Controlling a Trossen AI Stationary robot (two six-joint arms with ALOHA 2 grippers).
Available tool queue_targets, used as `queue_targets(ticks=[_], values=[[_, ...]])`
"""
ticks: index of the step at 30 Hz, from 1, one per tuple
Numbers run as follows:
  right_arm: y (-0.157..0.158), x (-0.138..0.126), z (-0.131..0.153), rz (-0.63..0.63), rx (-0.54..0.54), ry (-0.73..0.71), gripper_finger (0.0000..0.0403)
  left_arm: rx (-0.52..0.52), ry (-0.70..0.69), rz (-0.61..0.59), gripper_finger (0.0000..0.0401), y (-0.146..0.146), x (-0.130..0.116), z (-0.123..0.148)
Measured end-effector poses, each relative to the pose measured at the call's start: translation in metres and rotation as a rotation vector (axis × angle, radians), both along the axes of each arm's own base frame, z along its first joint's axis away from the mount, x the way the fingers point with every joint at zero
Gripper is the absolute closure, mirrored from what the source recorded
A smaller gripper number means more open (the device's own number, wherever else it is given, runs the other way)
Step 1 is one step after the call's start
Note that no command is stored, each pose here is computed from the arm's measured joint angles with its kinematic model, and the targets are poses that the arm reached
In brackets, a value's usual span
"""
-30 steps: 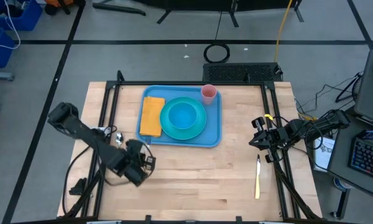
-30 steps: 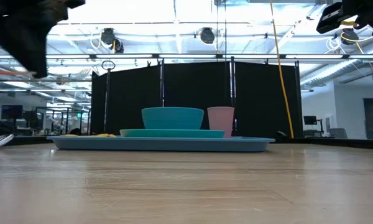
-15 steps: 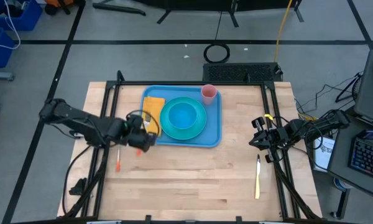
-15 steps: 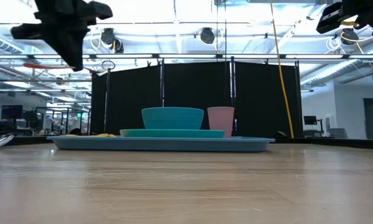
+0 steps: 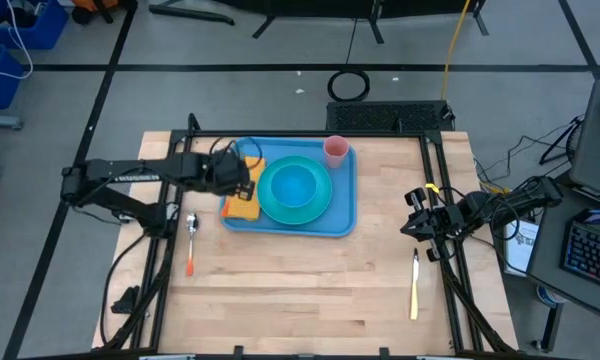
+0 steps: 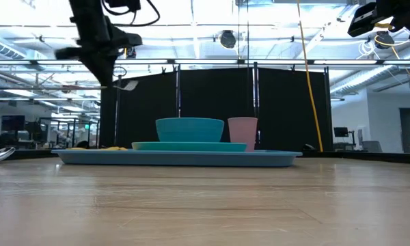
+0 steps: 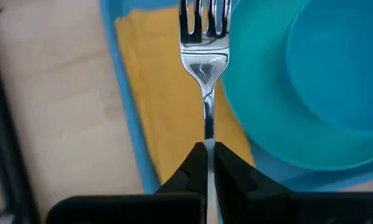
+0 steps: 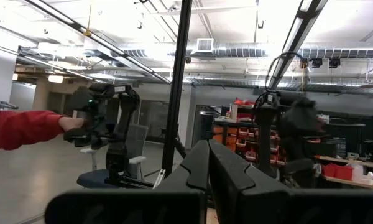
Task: Set up tray
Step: Put the orange fork on the yellow napkin
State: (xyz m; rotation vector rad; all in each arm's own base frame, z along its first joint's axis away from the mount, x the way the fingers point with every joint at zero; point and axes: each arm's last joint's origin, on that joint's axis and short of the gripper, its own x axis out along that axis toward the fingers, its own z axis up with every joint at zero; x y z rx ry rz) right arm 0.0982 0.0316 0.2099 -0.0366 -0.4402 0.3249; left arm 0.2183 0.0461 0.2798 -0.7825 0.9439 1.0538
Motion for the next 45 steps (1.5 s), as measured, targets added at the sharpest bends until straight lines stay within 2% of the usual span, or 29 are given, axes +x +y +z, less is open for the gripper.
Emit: queue_targets(ticks=[4,8,17,21,24,27,33,45], values=[[0.000,0.000,0.000,0.000,0.000,0.000,0.0399,0.024,-0.019,0.000,0.0392,0.023,-0.001,0.002],[0.000,0.000,0.000,0.000,0.000,0.000,0.0399,0.004,-0.010,-0.001,0.0387,0.042,-0.006,0.001],[0.000,0.000,0.000,0.000,0.000,0.000,0.0399,-0.013,0.014,0.012,0.0387,0.071,-0.019,0.000],[0.000,0.000,0.000,0.000,0.000,0.000,0.0399,-0.012,-0.010,0.019,0.0393,0.079,-0.021,-0.009],[0.000,0.000,0.000,0.000,0.000,0.000,0.0399,-0.060,-0.078,0.022,0.0388,0.085,-0.022,-0.024],[0.000,0.000,0.000,0.000,0.000,0.000,0.0399,-0.093,-0.110,0.066,0.0391,0.088,-0.025,-0.042],[0.000,0.000,0.000,0.000,0.000,0.000,0.0399,-0.134,-0.074,0.112,0.0389,0.085,-0.034,-0.067],[0.000,0.000,0.000,0.000,0.000,0.000,0.0399,-0.137,-0.119,0.136,0.0387,0.078,-0.033,-0.089]])
